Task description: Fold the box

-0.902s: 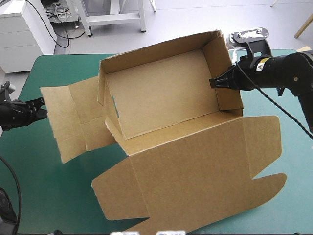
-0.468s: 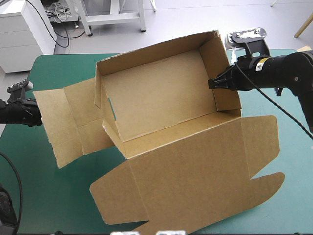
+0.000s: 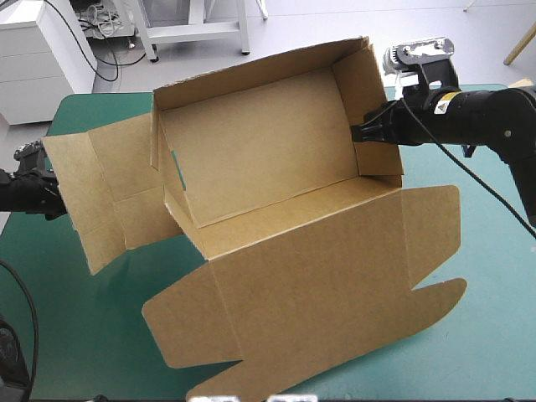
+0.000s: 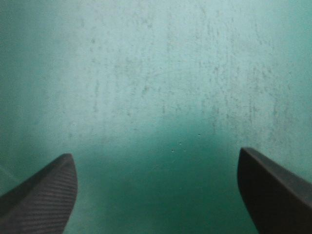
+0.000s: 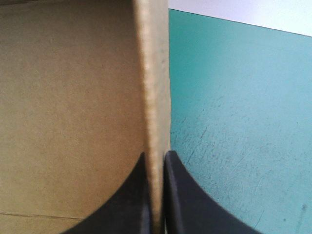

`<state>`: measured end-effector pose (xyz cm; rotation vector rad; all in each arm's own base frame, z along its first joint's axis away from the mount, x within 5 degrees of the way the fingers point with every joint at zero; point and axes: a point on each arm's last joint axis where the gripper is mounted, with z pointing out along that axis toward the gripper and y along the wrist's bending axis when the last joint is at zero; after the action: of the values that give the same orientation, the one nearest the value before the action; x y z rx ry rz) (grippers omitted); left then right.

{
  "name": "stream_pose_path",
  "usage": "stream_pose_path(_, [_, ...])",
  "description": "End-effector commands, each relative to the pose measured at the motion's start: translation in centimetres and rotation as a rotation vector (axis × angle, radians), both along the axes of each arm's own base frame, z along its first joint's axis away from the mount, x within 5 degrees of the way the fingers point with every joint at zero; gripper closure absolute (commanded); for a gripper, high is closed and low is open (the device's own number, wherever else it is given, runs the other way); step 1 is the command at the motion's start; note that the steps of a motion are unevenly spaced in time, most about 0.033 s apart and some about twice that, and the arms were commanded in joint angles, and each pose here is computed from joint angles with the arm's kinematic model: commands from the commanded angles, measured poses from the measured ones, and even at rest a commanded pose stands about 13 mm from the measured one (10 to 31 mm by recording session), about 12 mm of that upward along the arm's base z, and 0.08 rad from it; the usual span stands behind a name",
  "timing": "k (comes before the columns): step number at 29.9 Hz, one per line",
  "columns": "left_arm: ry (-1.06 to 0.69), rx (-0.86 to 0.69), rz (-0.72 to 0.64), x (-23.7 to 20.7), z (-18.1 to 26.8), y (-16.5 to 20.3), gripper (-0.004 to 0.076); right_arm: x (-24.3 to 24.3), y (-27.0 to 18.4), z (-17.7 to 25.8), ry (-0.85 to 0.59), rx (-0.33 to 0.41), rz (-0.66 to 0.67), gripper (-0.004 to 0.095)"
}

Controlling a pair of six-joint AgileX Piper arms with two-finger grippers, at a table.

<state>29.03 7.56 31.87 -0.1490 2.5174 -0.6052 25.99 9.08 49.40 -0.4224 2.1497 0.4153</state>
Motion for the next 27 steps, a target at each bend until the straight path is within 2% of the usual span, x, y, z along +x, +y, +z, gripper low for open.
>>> stream_pose_path(1, [-0.116,-0.109,-0.032,-0.1,2.5,-1.4,0.0090,-0.5,-0.1,2.2,-0.123,0.087,-0.013,0.0929])
stream_pose_path(8, [-0.260,-0.281,-0.120,0.1,3.6,-2.7,0.0090,1.5,0.9,1.4,-0.104,0.171,0.004,0.0929])
stream_pose_path(11, [-0.298,-0.374,-0.152,0.0,3.6,-3.3,0.0090,2.1,0.9,1.3,-0.124,0.177,-0.009,0.0929])
stream_pose_path(15, [-0.379,-0.492,-0.198,-0.2,4.4,-4.0,0.0105,3.1,0.7,0.7,-0.112,0.172,-0.028,0.0929])
stream_pose_path(27, [-0.527,-0.519,-0.328,-2.0,7.7,-7.7,0.0106,5.5,0.3,-1.3,-0.093,0.057,-0.082,0.0928])
